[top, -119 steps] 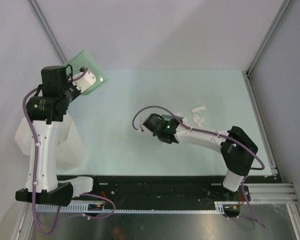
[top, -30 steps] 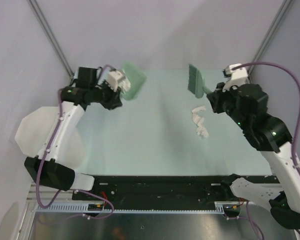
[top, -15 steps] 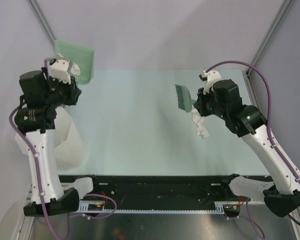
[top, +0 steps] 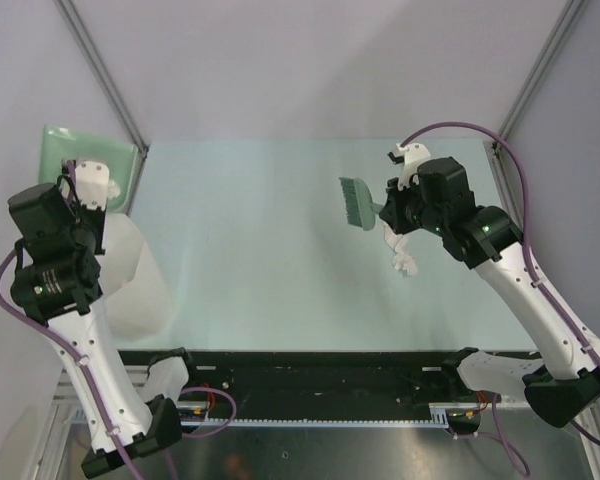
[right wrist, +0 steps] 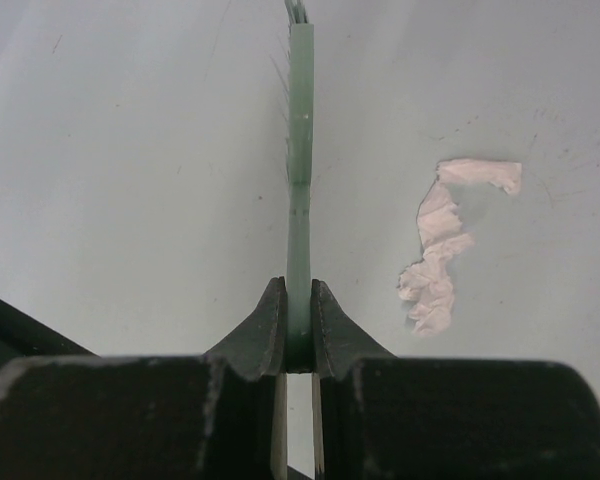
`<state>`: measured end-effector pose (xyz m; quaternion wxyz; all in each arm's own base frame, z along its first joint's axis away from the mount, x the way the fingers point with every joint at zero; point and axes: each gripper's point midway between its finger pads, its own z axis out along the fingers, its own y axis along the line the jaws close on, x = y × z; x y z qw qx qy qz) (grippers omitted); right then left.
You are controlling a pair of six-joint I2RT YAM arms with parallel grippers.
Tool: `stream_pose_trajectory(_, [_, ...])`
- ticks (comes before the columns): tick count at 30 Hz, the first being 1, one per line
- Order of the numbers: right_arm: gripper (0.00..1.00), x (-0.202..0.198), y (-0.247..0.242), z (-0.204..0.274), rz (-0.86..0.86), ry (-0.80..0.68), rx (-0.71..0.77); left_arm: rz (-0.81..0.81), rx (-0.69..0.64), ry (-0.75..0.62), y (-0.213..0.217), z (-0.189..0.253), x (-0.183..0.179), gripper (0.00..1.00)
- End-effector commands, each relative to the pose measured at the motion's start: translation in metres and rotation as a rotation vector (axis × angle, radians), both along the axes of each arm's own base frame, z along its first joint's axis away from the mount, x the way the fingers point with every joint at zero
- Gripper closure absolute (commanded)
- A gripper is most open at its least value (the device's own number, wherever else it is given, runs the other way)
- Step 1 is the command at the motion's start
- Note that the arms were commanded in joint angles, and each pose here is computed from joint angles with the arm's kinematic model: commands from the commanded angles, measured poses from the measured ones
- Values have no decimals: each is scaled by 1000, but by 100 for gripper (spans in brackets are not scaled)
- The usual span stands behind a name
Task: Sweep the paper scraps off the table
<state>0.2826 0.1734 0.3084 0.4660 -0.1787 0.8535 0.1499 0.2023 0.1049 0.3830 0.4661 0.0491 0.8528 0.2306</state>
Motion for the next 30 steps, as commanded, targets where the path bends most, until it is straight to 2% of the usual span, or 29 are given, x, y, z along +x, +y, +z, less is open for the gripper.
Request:
stream_pose_trajectory(1, [100, 3, 10, 4, 45, -24, 26, 243, 251, 169, 49, 0, -56, 100])
stream_pose_trajectory(4, [100, 3, 12, 3, 59, -24, 27, 340, 418, 290, 70, 7, -87, 100])
stream_pose_trajectory(7, [100, 4, 16, 4, 77, -30, 38, 401, 529, 372, 80, 21, -110, 100])
stream_pose_trajectory(8, [100, 5, 18, 3, 84, -27, 39, 425, 611, 460, 86, 29, -123, 100])
stream_pose_trajectory(13, [100, 4, 24, 6, 110, -31, 57, 384, 840, 788, 95, 47, -150, 100])
stream_pose_trajectory(16, [100, 4, 24, 4, 113, -30, 57, 335, 930, 919, 96, 59, -157, 100])
stream_pose_trajectory(19, [100, 3, 25, 3, 120, -31, 58, 298, 986, 1055, 100, 65, -157, 98])
stream_pose_trajectory(24, [100, 3, 25, 0, 123, -30, 50, 286, 1017, 1197, 103, 67, -159, 98])
stream_pose_trajectory(30, [100, 5, 28, -5, 132, -22, 47, 314, 1016, 1198, 104, 75, -159, 98])
